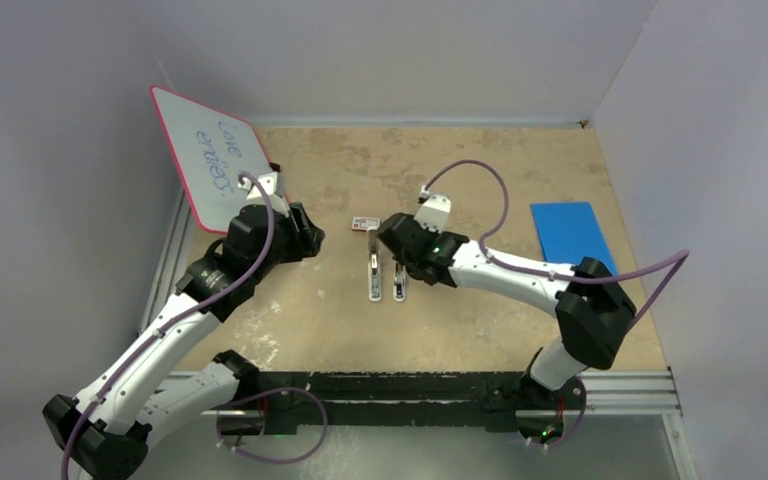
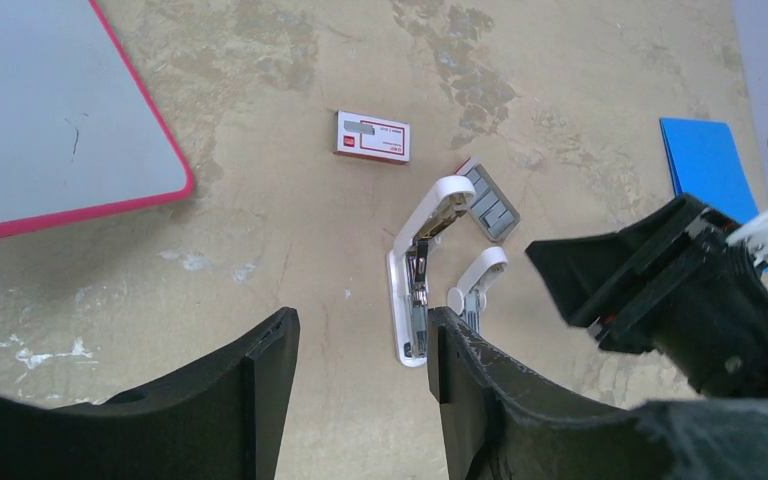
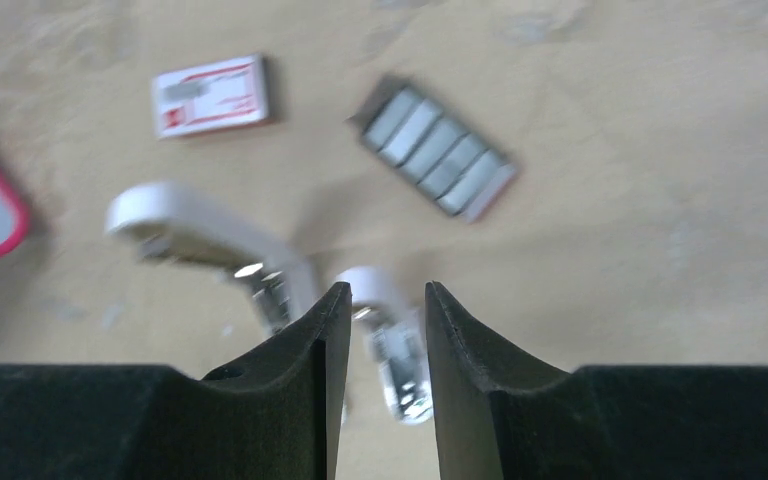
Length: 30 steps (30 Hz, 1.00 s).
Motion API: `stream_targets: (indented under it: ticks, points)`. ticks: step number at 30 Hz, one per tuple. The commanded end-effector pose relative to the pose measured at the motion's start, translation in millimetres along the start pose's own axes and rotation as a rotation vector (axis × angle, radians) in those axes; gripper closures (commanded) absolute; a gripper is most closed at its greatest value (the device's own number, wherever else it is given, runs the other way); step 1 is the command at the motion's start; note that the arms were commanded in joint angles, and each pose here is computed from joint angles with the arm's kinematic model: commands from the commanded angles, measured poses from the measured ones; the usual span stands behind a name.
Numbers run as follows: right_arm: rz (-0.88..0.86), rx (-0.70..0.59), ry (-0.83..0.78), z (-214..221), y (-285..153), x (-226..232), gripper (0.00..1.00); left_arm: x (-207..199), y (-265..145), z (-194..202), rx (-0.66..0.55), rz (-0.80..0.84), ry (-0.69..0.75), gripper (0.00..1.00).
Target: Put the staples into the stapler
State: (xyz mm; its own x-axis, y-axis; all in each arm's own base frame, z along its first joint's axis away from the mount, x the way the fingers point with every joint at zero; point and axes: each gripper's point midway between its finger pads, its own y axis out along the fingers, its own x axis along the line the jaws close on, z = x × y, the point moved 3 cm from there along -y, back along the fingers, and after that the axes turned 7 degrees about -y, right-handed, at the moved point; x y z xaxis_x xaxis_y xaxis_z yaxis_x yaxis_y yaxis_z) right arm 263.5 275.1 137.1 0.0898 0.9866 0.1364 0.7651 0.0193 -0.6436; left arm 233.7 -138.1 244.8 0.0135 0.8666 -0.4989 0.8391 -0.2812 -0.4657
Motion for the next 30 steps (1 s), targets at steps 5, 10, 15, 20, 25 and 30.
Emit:
stream_targets:
  ticks: [5, 10, 15, 20, 25, 30]
  points:
    - [0.054, -0.024, 0.056, -34, 29, -32, 0.72, -5, 3, -3, -0.005, 0.024, -0.009, 0.50]
    - [0.082, 0.000, 0.022, -33, 55, -21, 0.82, -6, 4, -2, 0.006, 0.024, -0.004, 0.50]
    - [0.096, 0.025, 0.019, -23, 72, -18, 0.79, -5, 5, -1, 0.007, 0.022, -0.004, 0.50]
    - [0.123, 0.060, 0.005, -11, 84, -19, 0.77, -6, 5, -1, 0.010, 0.024, -0.003, 0.50]
    - [0.158, 0.084, -0.011, -1, 90, -24, 0.77, -6, 6, -1, 0.012, 0.024, -0.003, 0.50]
    - [0.188, 0.090, -0.021, 3, 92, -29, 0.75, -6, 6, -1, 0.011, 0.024, -0.003, 0.50]
